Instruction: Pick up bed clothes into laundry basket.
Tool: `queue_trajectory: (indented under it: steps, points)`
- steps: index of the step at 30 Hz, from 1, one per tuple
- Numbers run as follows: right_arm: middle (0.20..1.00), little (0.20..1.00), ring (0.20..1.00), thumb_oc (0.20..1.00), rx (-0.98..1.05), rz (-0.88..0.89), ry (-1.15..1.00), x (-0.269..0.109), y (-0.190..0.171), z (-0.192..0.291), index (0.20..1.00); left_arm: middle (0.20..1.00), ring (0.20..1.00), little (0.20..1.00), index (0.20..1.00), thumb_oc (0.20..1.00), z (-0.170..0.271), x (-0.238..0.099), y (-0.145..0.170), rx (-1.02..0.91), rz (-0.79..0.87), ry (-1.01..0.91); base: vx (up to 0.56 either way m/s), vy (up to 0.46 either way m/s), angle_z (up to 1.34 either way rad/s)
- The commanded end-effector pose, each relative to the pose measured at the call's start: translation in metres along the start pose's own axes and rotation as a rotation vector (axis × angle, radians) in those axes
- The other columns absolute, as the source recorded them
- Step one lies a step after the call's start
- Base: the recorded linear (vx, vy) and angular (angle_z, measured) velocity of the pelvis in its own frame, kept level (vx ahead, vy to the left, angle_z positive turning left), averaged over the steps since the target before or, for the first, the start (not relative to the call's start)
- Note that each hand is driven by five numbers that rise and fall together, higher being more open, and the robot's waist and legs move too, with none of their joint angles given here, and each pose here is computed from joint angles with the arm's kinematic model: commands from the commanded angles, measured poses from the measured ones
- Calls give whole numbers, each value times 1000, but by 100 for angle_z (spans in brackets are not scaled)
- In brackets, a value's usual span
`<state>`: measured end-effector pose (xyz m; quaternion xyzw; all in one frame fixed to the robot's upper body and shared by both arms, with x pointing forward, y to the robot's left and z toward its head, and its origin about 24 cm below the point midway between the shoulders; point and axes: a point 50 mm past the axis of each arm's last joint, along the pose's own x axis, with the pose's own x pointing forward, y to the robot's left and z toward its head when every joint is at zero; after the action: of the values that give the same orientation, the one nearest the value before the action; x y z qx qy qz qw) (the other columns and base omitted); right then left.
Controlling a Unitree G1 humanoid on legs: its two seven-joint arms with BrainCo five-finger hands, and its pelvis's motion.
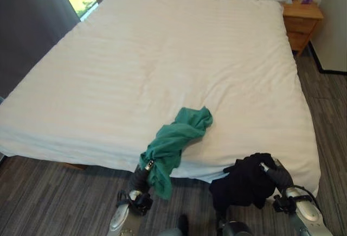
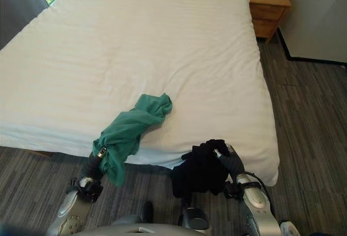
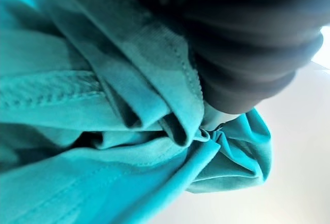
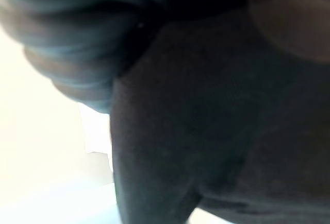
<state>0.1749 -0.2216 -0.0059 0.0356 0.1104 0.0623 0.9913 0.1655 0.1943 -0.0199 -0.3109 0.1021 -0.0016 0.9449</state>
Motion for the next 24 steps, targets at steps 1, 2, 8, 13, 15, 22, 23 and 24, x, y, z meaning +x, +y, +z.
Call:
queue_trajectory:
  steps: [1,2,8,13,15,22,23,24]
  points:
    - [200,200,200,200,45,47,-187,5,3,33,200,200,200,200,200,200,43,-2,-1,30,-72,-183,-21,-2,4]
    - [200,200,200,200,58,59,-193,4,5,34,200,200,200,200,200,200,53,-4,-1,40,-72,-229,-17,4,6]
    - [200,200,200,200,53,113,-349,3,7,71,200,200,200,200,200,200,121,-26,-9,250,-63,-526,-4,-7,9]
    - [200,200,200,200,65,97,-559,2,8,115,200,200,200,200,200,200,157,-39,-31,305,-93,-735,5,-5,4]
    - [200,200,200,200,29,86,-643,-4,7,133,200,200,200,200,200,200,165,-44,-43,302,-136,-794,0,0,0]
    - [200,200,200,200,59,94,-826,-12,16,164,200,200,200,200,200,200,159,-33,-63,272,-233,-769,0,0,0]
    - [200,200,200,200,63,94,-836,-12,18,165,200,200,200,200,200,200,156,-28,-64,257,-240,-755,0,0,0]
    - [200,200,200,200,58,90,-832,-11,18,164,200,200,200,200,200,200,153,-25,-65,256,-243,-740,-3,20,-4]
